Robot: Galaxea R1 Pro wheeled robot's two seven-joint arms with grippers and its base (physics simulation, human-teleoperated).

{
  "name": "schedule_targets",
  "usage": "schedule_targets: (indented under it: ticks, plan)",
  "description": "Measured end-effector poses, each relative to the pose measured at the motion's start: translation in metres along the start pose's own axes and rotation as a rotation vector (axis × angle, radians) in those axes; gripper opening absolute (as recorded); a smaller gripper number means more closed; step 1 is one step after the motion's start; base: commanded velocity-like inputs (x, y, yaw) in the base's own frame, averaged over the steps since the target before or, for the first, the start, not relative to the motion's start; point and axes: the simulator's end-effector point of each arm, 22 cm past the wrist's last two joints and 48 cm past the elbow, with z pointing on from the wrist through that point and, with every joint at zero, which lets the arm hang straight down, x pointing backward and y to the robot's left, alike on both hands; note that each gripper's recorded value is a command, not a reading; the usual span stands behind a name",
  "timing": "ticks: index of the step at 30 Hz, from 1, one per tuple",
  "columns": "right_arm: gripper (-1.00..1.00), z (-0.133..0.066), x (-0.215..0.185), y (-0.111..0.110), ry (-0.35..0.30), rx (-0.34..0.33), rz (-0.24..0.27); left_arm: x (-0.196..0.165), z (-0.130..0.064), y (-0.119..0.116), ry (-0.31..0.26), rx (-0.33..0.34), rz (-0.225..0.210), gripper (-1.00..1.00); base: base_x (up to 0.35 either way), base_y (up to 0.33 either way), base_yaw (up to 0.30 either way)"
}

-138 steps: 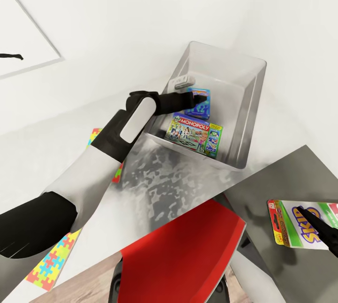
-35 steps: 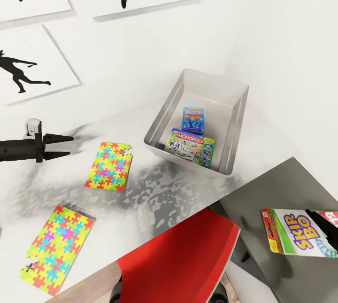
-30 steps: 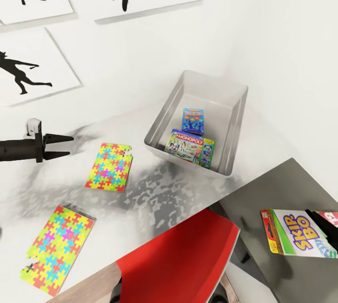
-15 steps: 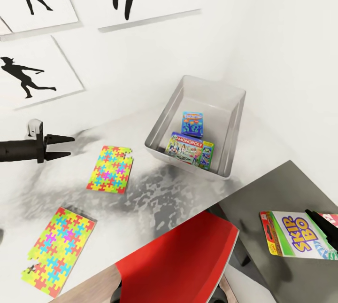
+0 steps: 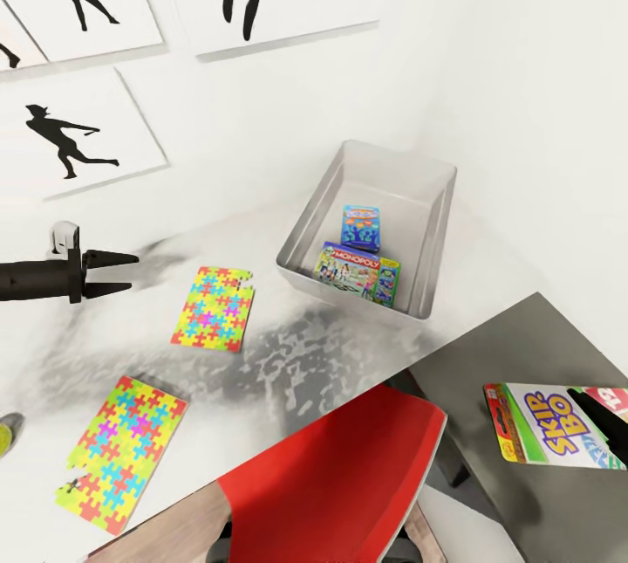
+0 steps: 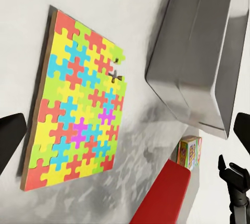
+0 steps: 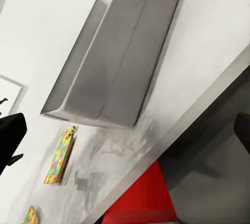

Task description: Put all the toys in the child's room - the three board games (two on the bed and one on the table), the two jigsaw puzzles on the table, and the tennis ball on the table - inside the toy box on the table in the child's room.

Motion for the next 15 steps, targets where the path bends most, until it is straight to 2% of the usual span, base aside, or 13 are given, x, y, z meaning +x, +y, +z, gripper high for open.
schedule_targets:
  ticks: [7, 15]
  plan:
    - [1.0, 0.0001, 0.0003, -0.0002, -0.001, 0.0, 0.002, 0.0002, 0.0003, -0.0004, 0.001, 0.001, 0.001, 1.0, -0.031, 0.0, 0.0]
    - [1.0, -0.0002, -0.0022, 0.0027, -0.007, -0.006, -0.003, -0.0012, -0.0027, -0.006, -0.004, 0.008, 0.008, 1.0, -0.267, 0.002, 0.0]
